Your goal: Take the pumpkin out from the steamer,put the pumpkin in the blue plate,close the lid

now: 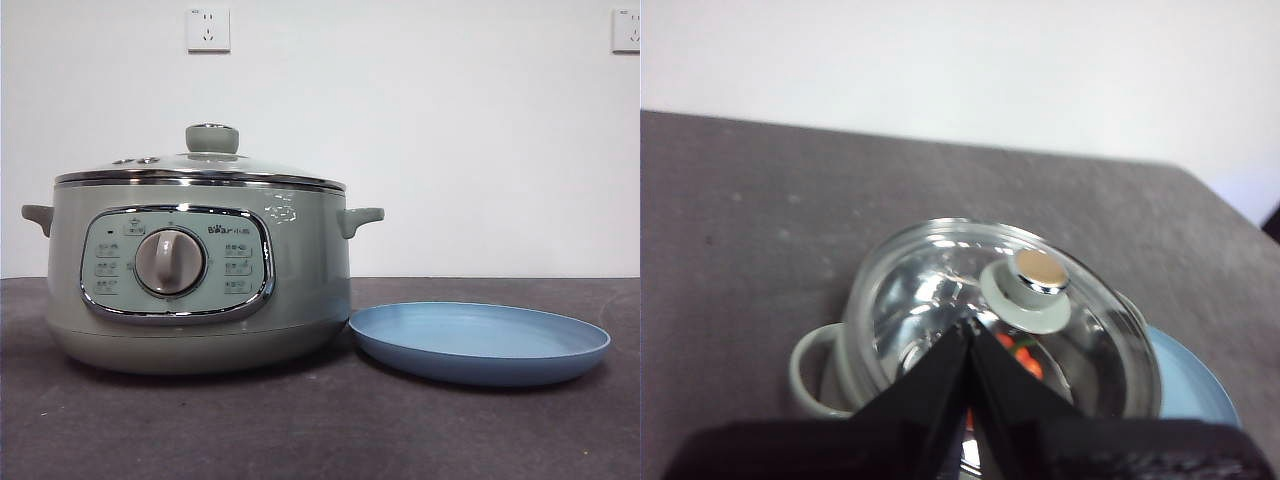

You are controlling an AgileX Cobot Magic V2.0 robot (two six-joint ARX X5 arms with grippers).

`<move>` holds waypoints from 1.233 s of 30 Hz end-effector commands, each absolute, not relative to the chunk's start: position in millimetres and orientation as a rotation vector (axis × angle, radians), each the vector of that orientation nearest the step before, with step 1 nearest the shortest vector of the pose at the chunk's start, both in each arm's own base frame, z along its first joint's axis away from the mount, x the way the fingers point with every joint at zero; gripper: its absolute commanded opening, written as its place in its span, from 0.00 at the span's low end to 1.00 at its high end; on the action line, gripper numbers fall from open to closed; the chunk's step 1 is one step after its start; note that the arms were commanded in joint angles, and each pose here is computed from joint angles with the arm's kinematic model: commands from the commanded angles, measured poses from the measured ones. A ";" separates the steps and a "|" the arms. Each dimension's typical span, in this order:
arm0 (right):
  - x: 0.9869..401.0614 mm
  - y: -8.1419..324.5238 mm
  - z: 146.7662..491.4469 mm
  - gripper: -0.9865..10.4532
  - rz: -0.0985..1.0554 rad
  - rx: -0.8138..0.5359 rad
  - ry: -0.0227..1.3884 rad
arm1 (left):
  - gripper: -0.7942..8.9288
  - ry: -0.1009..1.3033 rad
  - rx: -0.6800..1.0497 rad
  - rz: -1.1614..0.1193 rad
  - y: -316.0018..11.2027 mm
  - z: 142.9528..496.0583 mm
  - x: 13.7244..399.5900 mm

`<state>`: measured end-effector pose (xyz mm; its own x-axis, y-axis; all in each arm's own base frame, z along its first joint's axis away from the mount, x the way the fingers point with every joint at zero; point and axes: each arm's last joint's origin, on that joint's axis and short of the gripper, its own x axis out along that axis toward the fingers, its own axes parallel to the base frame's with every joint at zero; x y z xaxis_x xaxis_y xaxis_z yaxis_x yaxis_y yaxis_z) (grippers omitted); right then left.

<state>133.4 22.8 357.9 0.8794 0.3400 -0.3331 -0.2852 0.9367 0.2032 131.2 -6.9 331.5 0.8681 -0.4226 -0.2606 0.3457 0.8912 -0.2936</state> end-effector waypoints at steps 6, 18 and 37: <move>156.3 27.4 377.7 0.32 0.398 0.068 0.420 | 0.24 0.385 -0.160 -0.474 -8.3 354.5 151.3; 168.8 29.1 374.2 0.48 0.394 0.091 0.458 | 0.48 0.453 -0.155 -0.580 -29.2 360.6 183.0; 167.0 35.4 373.1 0.47 0.428 0.090 0.475 | 0.48 0.651 0.122 -0.574 -130.3 339.1 268.0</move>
<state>166.8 34.9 372.6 0.8035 0.4156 -0.4262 -0.3769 0.9093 0.1762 265.9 -127.9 342.3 0.6461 -0.4766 -0.5962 0.5312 0.8416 -0.0971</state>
